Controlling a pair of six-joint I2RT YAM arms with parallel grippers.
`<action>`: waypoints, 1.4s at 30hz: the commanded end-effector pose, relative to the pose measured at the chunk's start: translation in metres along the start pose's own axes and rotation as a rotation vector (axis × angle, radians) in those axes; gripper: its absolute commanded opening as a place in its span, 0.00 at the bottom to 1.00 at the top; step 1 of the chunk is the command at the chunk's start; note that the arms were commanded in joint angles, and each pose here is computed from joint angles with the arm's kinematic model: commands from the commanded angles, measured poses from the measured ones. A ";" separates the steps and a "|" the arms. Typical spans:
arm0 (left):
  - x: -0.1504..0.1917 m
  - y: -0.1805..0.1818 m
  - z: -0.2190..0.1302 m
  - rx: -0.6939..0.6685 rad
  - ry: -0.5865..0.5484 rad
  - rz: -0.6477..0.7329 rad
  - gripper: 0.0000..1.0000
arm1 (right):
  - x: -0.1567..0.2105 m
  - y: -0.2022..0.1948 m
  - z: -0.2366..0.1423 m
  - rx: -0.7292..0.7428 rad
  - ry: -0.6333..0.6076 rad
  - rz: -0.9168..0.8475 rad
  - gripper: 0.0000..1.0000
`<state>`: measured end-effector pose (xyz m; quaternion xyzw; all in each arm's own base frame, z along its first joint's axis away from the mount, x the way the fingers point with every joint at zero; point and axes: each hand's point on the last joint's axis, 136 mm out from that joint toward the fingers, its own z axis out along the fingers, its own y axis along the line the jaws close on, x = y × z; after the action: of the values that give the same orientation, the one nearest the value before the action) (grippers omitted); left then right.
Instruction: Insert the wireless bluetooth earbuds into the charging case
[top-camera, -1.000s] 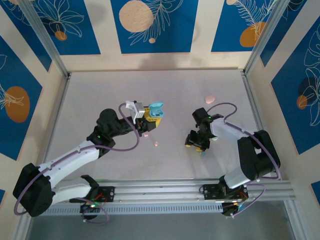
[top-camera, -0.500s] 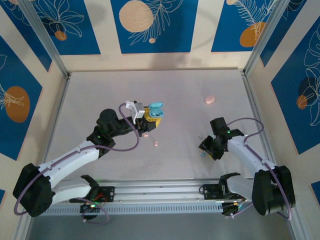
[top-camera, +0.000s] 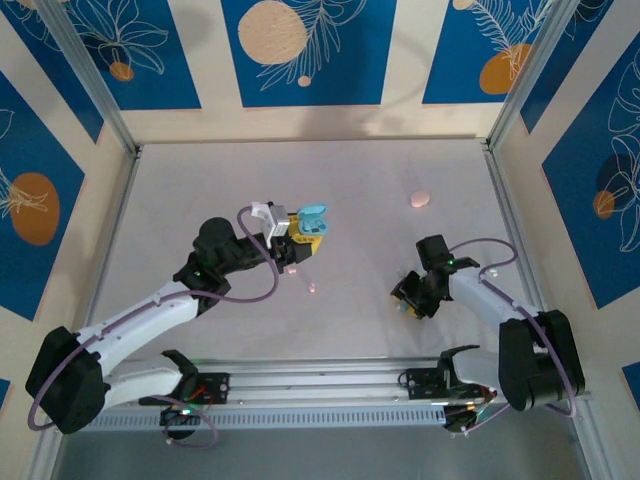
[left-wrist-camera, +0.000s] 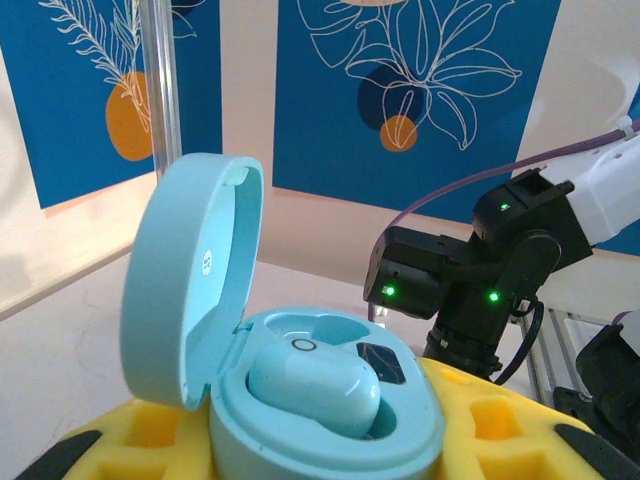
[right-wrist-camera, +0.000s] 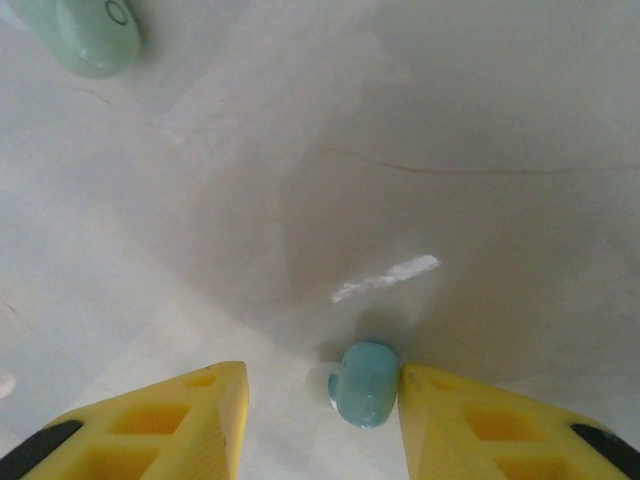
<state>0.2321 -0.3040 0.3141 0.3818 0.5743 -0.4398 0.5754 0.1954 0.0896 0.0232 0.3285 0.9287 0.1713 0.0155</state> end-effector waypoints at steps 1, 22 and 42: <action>-0.006 -0.005 -0.002 0.008 -0.016 0.032 0.25 | 0.004 0.012 -0.001 -0.046 0.024 -0.047 0.44; -0.006 -0.005 0.003 0.022 -0.017 0.019 0.25 | 0.011 0.024 0.007 -0.084 0.088 -0.128 0.36; -0.005 -0.005 0.004 0.028 -0.016 0.013 0.25 | 0.006 0.030 0.012 -0.091 0.082 -0.141 0.31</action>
<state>0.2340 -0.3059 0.3094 0.3818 0.5789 -0.4399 0.5706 0.2107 0.1133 0.0211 0.2640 0.9400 0.2159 0.0115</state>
